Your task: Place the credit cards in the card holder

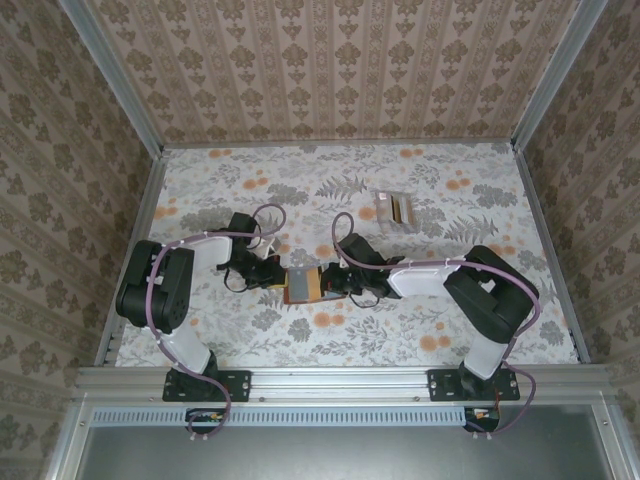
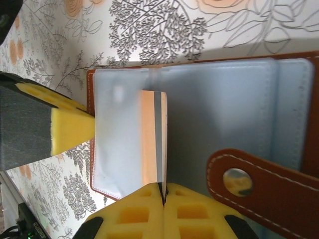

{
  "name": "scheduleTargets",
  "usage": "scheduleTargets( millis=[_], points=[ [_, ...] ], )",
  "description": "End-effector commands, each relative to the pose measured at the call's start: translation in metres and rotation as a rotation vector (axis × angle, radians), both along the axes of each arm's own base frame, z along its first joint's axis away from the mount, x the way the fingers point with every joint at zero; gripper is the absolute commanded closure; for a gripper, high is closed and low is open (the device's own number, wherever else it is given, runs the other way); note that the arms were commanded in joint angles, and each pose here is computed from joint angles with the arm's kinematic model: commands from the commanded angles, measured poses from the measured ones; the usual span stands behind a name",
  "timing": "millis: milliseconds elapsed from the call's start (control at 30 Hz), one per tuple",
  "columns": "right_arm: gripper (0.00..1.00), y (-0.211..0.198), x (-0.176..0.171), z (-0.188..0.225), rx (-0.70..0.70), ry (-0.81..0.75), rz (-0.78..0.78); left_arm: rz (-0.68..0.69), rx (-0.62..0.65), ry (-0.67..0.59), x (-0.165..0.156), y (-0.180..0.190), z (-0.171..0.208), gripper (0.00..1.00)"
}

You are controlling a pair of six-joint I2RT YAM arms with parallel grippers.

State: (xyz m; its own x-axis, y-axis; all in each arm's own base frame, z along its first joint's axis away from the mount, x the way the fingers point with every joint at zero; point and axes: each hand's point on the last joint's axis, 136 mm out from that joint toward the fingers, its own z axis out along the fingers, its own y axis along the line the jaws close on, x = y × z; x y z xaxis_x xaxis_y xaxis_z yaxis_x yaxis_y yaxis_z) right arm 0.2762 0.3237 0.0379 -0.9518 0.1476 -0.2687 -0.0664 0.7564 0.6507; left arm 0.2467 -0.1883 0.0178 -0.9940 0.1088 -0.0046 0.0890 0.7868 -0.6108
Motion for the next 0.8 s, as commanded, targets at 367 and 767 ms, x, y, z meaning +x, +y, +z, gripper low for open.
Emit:
scheduleTargets(
  millis=[367, 767],
  points=[
    [0.95, 0.009, 0.009, -0.018, 0.024, 0.069, -0.054, 0.003, 0.064, 0.083, -0.02, 0.009, -0.017, 1.0],
    [0.87, 0.03, -0.002, -0.023, 0.022, 0.1, 0.016, -0.001, 0.06, 0.086, -0.021, 0.008, -0.017, 1.0]
  ],
)
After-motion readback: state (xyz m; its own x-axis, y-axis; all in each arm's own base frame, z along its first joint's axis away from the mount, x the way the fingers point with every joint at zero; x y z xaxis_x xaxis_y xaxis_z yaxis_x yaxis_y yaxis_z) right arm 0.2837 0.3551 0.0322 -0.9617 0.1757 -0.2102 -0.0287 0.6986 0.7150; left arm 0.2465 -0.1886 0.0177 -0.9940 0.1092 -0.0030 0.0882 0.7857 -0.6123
